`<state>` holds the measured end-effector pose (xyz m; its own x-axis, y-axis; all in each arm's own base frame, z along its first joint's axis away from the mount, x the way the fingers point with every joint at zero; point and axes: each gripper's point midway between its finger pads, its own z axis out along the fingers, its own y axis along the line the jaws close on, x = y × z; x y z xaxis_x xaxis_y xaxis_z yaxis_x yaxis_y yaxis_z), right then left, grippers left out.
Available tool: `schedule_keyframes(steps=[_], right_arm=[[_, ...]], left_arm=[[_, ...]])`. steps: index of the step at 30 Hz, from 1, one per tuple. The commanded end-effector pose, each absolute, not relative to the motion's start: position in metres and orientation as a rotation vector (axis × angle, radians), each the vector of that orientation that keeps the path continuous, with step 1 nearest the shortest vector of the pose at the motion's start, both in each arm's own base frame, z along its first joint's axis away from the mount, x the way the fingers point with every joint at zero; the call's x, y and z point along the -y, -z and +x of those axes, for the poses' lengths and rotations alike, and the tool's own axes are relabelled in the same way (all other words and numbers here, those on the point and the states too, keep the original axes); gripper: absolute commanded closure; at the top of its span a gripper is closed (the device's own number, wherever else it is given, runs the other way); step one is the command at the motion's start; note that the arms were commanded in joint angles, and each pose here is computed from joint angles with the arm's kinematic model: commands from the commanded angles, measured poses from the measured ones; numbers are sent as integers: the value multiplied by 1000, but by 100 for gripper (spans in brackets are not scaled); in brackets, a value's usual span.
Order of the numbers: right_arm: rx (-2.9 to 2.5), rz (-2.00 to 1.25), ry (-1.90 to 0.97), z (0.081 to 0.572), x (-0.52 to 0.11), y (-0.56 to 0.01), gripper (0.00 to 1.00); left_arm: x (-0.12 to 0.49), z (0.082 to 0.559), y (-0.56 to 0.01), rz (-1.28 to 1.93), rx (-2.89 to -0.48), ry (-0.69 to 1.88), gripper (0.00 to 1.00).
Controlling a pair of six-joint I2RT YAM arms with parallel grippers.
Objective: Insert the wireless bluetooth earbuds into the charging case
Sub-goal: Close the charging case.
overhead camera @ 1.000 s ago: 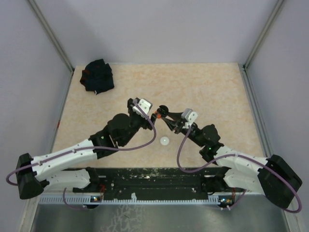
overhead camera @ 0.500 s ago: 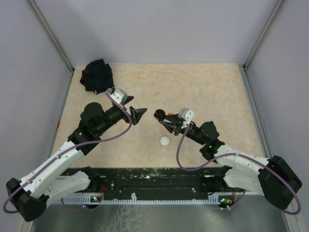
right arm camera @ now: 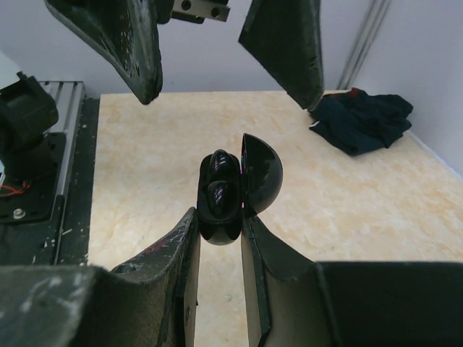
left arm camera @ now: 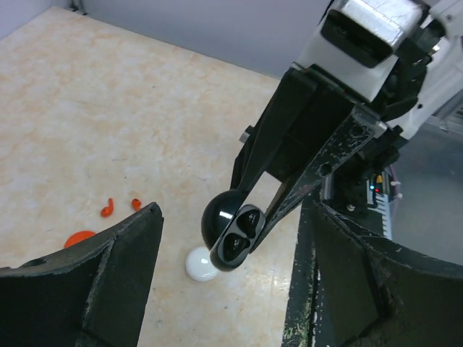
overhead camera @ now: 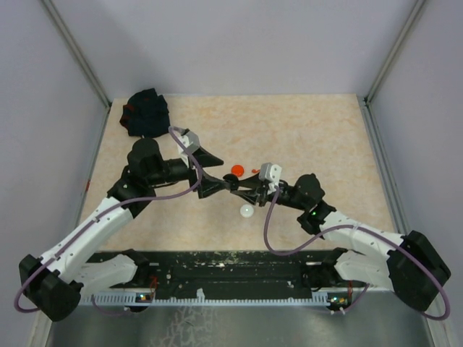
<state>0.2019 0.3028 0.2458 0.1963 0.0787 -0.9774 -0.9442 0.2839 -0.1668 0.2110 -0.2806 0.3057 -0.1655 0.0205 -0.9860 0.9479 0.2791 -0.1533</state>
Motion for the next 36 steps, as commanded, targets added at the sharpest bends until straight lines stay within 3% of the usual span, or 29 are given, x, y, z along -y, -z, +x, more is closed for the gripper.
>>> schedule_keyframes(steps=[1,10,36], right_arm=[[-992,-1053,-962,194,-311,-278,100],[-939,-1079,-974,188,-312,-283,100],[-1006,-1048,-930,200,-311,-269,100]], left_arm=[[290,192,-320,1049,-1418,1236,12],[293,192,-302,1094,-1464,1254,9],[293,158,-301,1277,-1319,1392,18]])
